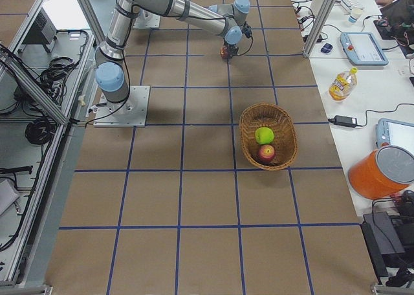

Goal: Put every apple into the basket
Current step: 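Close the right gripper on the dark red apple and lift it, then carry the dark red apple into the basket and open the right gripper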

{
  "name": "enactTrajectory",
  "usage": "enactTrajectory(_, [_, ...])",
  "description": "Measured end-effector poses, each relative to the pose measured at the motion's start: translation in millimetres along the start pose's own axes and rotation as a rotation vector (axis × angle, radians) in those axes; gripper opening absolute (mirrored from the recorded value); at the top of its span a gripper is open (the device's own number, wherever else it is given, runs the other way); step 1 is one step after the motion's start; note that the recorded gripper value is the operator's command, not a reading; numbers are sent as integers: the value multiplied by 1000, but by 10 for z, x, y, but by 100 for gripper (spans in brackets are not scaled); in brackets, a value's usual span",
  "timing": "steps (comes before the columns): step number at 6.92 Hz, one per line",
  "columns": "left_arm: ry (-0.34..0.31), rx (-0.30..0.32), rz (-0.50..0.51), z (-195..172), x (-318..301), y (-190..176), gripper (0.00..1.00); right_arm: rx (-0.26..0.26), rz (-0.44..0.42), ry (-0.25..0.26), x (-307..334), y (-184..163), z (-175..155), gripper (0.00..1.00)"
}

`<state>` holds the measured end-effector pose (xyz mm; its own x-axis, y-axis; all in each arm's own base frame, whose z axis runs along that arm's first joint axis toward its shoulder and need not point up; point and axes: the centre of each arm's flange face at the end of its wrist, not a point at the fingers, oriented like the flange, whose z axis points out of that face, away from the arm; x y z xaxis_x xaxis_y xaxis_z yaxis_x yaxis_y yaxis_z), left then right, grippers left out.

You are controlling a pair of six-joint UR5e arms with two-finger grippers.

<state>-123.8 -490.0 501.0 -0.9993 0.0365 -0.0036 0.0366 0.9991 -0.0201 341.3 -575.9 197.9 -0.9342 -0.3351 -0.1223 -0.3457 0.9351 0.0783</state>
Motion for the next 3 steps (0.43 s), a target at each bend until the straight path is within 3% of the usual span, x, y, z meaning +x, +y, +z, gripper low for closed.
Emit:
enactTrajectory(2, [-2, 1, 5, -7, -6, 0, 100, 45, 5, 36, 65, -10, -280, 0])
enactTrajectory(3, [-2, 2, 5, -9, -6, -1, 100, 83, 40, 44, 282, -13, -643, 0])
